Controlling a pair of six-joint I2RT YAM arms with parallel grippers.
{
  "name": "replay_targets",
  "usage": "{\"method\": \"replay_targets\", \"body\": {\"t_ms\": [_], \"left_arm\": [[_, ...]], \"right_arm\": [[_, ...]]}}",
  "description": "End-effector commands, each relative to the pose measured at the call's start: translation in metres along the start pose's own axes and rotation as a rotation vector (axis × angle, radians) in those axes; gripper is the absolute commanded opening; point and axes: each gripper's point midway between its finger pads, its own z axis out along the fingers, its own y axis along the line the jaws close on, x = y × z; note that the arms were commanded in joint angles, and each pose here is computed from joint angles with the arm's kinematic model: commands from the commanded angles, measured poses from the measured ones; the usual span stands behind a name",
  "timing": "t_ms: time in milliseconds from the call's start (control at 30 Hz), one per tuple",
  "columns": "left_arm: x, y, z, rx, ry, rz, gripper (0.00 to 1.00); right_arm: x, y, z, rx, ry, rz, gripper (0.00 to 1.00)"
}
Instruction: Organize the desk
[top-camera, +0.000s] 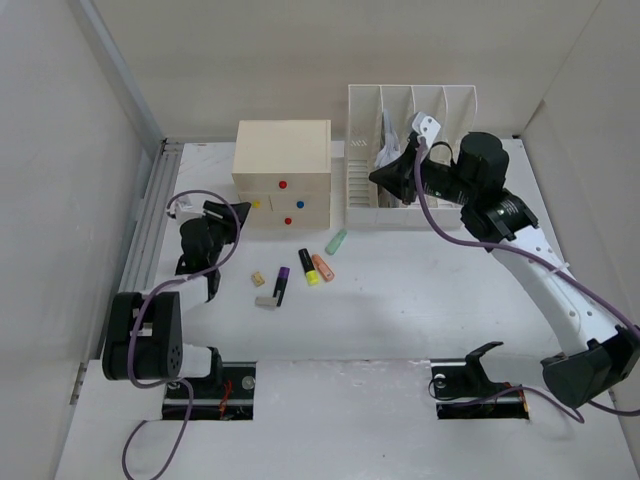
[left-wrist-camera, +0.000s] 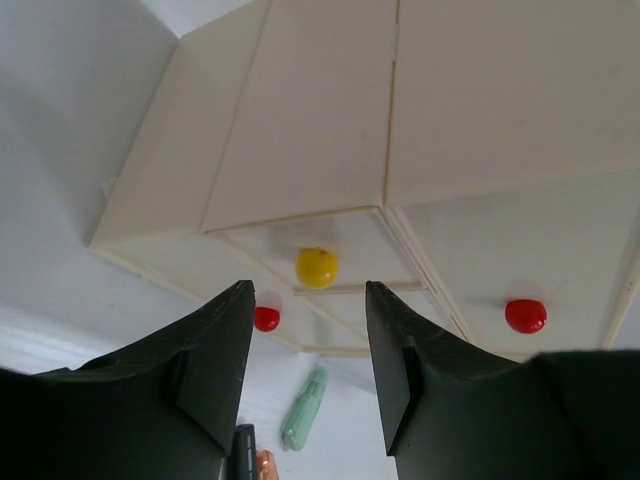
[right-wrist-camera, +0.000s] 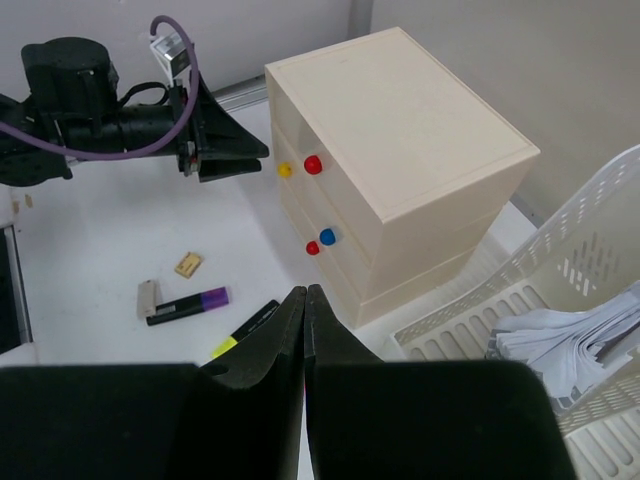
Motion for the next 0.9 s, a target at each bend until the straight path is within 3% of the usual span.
{"method": "replay_targets", "body": {"t_ms": [0, 200, 533, 700, 867], "left_arm": [[-0.009, -0.044, 0.012, 0.134, -0.024, 0.014, 0.44], [-0.004, -0.048, 0.029, 0.139, -0.006, 0.016, 0.44], [0.003, -0.041, 0.037, 0.129, 0.009, 0.016, 0.34], [0.009, -0.037, 0.038, 0.127, 0.02, 0.016, 0.14], [0.009, -0.039, 0.03, 0.139, 0.014, 0.018, 0.08]], "right_arm": [[-0.021, 0.003, -0.007, -0.008, -0.068, -0.031, 0.06], [-0.021, -0.001, -0.008, 0.001, -0.067, -0.03, 0.06], [-0.014, -0.005, -0.003, 0.009, -0.052, -0.019, 0.06], [-0.014, -0.005, -0.003, 0.009, -0.052, -0.019, 0.06], [-0.014, -0.005, -0.003, 0.009, -0.052, -0.019, 0.06]]}}
